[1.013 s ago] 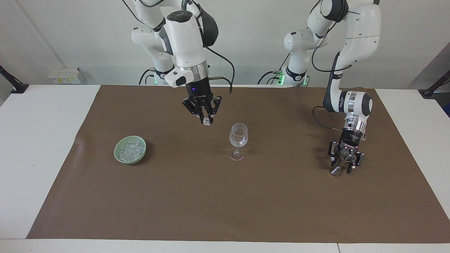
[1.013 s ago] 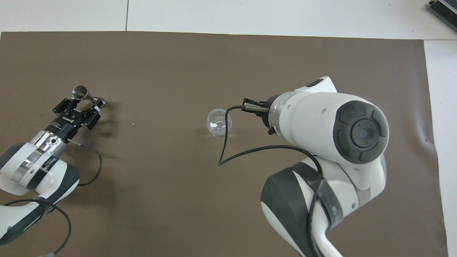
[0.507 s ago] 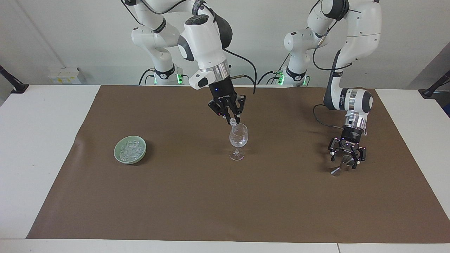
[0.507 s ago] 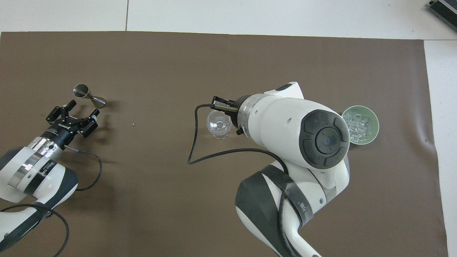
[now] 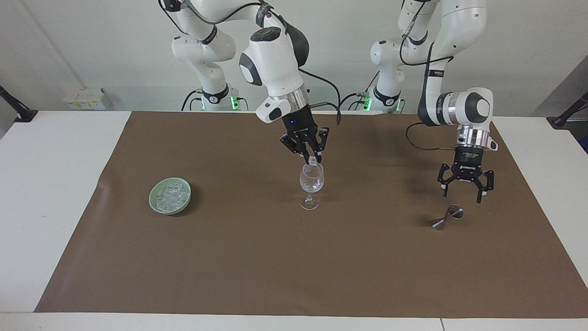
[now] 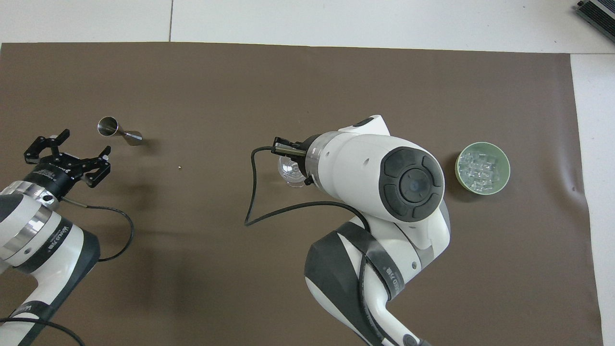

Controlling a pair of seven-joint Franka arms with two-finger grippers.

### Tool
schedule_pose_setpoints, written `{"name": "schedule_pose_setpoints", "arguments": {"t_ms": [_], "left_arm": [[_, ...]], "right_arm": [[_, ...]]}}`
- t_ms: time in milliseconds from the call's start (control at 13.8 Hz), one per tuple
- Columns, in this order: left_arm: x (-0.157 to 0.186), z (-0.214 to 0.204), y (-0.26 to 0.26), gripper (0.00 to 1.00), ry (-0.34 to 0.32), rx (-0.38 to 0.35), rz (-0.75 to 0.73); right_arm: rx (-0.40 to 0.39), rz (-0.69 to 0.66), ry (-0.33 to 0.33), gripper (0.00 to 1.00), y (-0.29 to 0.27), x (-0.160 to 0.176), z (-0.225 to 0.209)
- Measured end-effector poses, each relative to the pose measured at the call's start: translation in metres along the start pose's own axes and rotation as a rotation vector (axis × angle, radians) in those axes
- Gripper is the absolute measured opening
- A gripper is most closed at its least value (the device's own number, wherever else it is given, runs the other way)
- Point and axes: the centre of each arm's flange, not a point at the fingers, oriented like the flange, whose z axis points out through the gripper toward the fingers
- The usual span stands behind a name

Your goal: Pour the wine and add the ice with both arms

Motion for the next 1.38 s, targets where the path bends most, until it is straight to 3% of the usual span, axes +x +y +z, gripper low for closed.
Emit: {"name": "schedule_pose_setpoints", "arguments": {"t_ms": [145,796,869,941,1158,1375], "left_arm": [[-0.008,-0.015,0.012,1.0,0.033,-0.044,0.057],[-0.084,-0.047,0.031,1.0,0.052,-0.213,0.175],[-0.09,-0.048,0.029,1.0,0.053,-0.217,0.194],[-0.096,-0.048,0.025,1.0,0.054,-0.219,0.219],[-0.106,-0.049,0.023,1.0,0.051,-0.225,0.298],[-0.111,-0.052,0.025,1.0,0.068,-0.234,0.434]], "right_arm": [[-0.008,0.001,-0.013,0.3,0.003,-0.002,0.008],[-0.026,0.0,-0.032,0.31,0.008,-0.008,0.019],[-0.026,0.0,-0.032,0.33,0.008,-0.008,0.019],[-0.025,0.0,-0.031,0.44,0.008,-0.008,0.019],[-0.022,0.0,-0.029,0.47,0.007,-0.008,0.018],[-0.015,-0.001,-0.02,0.57,0.005,-0.005,0.013]]}}
